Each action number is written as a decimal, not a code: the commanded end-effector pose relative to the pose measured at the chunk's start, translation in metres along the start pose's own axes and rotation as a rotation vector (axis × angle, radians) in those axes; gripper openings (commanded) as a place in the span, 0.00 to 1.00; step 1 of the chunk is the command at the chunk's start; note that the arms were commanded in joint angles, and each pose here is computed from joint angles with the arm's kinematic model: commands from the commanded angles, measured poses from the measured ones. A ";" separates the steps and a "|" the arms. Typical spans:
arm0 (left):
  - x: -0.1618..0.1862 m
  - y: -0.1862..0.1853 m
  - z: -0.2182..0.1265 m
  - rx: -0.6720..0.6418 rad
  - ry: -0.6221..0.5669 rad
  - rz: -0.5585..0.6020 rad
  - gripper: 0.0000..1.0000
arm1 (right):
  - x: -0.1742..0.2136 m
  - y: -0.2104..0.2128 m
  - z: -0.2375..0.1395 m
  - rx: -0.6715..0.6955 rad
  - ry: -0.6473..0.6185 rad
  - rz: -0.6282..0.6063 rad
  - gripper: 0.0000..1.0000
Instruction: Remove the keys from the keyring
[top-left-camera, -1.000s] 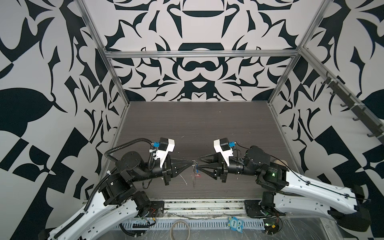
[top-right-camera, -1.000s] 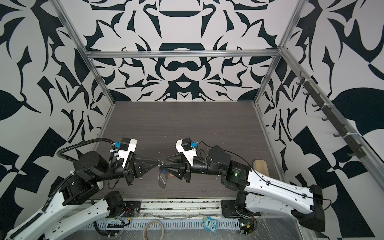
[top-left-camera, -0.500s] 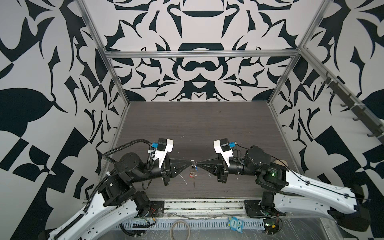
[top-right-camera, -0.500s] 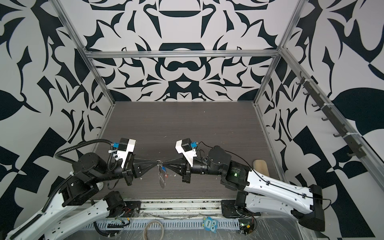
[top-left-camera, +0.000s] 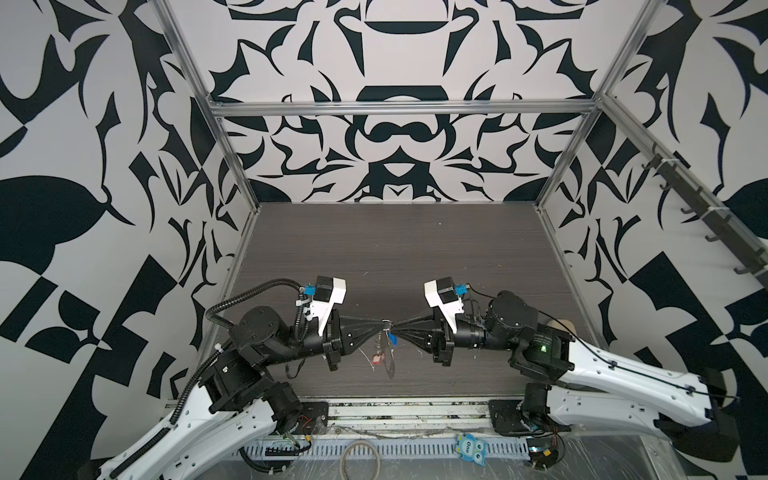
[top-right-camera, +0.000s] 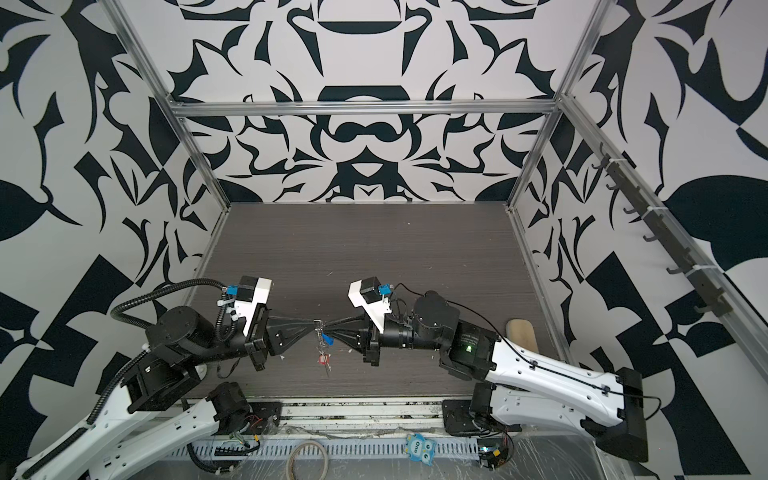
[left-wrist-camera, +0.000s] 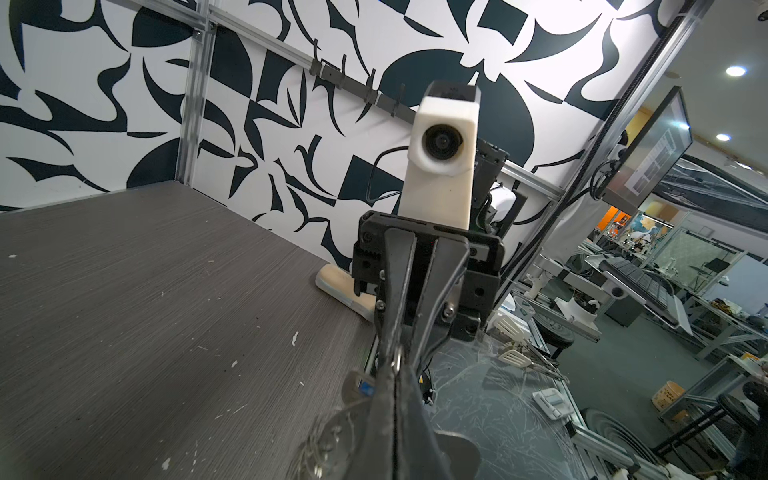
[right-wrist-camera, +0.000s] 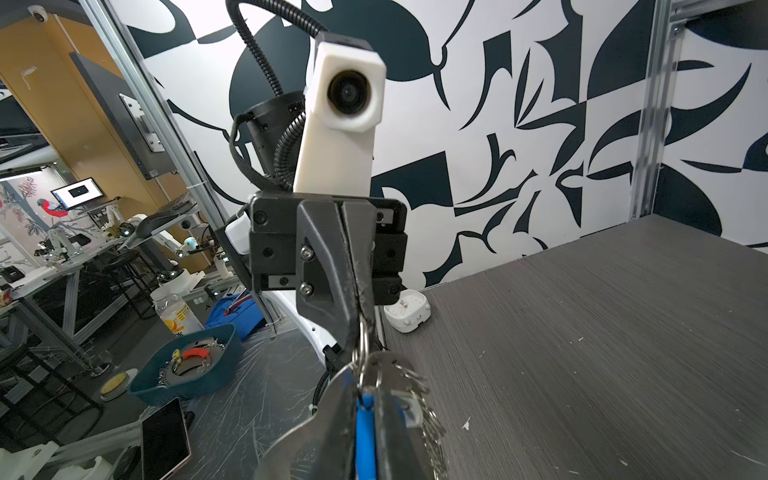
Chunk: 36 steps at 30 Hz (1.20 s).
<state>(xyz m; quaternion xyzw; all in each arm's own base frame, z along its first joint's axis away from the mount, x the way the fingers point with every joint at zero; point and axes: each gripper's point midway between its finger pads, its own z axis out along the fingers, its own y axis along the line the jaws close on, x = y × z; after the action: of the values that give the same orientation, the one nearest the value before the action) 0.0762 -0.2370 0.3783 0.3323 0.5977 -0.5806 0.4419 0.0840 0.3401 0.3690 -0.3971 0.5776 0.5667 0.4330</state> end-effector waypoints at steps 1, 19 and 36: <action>-0.011 -0.008 -0.002 0.032 -0.044 0.024 0.00 | -0.020 0.009 0.001 -0.027 -0.048 -0.022 0.29; -0.025 -0.017 -0.009 0.058 -0.124 0.039 0.00 | 0.004 0.000 0.014 -0.024 -0.005 0.041 0.13; -0.015 -0.017 -0.015 0.046 -0.094 0.048 0.00 | -0.020 0.017 -0.014 -0.019 -0.031 0.014 0.44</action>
<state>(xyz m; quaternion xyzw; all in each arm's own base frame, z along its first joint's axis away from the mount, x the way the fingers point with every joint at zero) 0.0694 -0.2272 0.3875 0.3246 0.5724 -0.5953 0.4611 0.0787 0.3422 0.3429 -0.3912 0.6120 0.5665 0.3892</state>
